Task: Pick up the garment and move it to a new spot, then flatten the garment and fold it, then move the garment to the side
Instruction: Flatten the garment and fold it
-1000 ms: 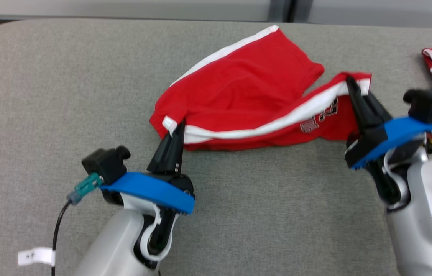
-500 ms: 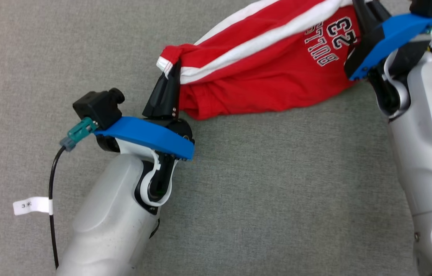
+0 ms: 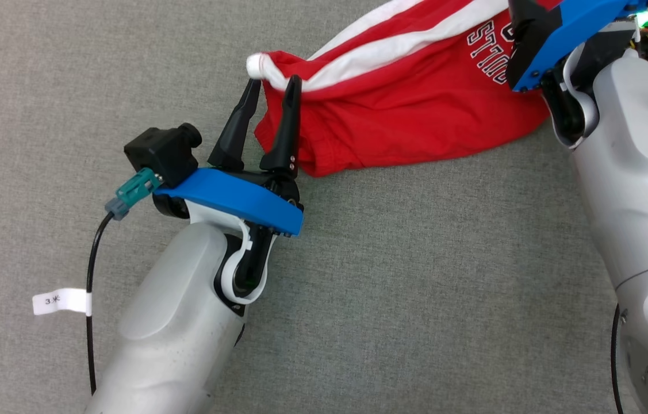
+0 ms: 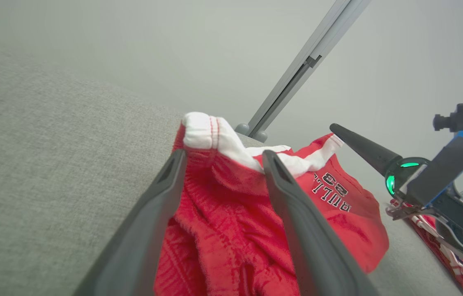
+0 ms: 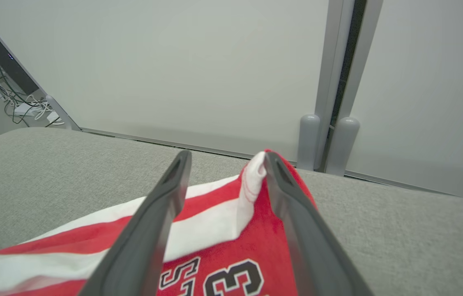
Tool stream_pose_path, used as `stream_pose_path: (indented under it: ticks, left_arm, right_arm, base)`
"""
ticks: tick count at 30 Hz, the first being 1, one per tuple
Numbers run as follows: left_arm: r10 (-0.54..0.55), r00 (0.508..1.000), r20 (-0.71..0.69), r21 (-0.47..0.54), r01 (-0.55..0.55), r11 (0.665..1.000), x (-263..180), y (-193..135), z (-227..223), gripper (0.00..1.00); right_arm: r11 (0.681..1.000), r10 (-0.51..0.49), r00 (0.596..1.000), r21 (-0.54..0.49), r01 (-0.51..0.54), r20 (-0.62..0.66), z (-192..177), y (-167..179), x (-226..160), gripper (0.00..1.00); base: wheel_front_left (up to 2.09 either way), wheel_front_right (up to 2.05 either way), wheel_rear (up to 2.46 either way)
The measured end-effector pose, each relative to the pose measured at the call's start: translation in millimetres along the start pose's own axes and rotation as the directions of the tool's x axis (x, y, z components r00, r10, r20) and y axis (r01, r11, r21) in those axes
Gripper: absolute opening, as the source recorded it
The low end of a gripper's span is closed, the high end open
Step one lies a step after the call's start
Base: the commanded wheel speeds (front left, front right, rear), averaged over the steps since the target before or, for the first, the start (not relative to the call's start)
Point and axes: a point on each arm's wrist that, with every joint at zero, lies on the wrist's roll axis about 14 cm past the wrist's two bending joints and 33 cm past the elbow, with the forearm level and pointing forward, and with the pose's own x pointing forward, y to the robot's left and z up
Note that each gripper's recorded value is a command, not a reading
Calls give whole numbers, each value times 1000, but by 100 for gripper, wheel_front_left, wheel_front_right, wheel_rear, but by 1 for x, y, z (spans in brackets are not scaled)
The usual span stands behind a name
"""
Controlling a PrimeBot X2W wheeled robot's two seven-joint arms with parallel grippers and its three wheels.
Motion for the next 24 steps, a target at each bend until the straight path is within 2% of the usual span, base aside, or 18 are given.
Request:
stream_pose_path:
  ticks: [7,12,16,24]
  left_arm:
    - [-7,998,63,55,4,998,-14,-5,20,100]
    - [22,992,128,132,-39,991,-34,4,43,100]
    - [70,980,184,173,-103,980,-51,19,62,100]
    - [188,950,251,231,-247,941,-80,59,83,100]
  right_arm:
    - [999,-24,999,-31,25,24,8,-11,-12,100]
    - [996,-59,998,-73,59,2,7,-29,-27,100]
    - [991,-93,994,-107,87,-56,-4,-46,-37,100]
    - [989,-113,978,-116,93,-175,-39,-56,-41,100]
  base:
    - [0,0,0]
    - [0,0,0]
    - [0,0,0]
    - [0,0,0]
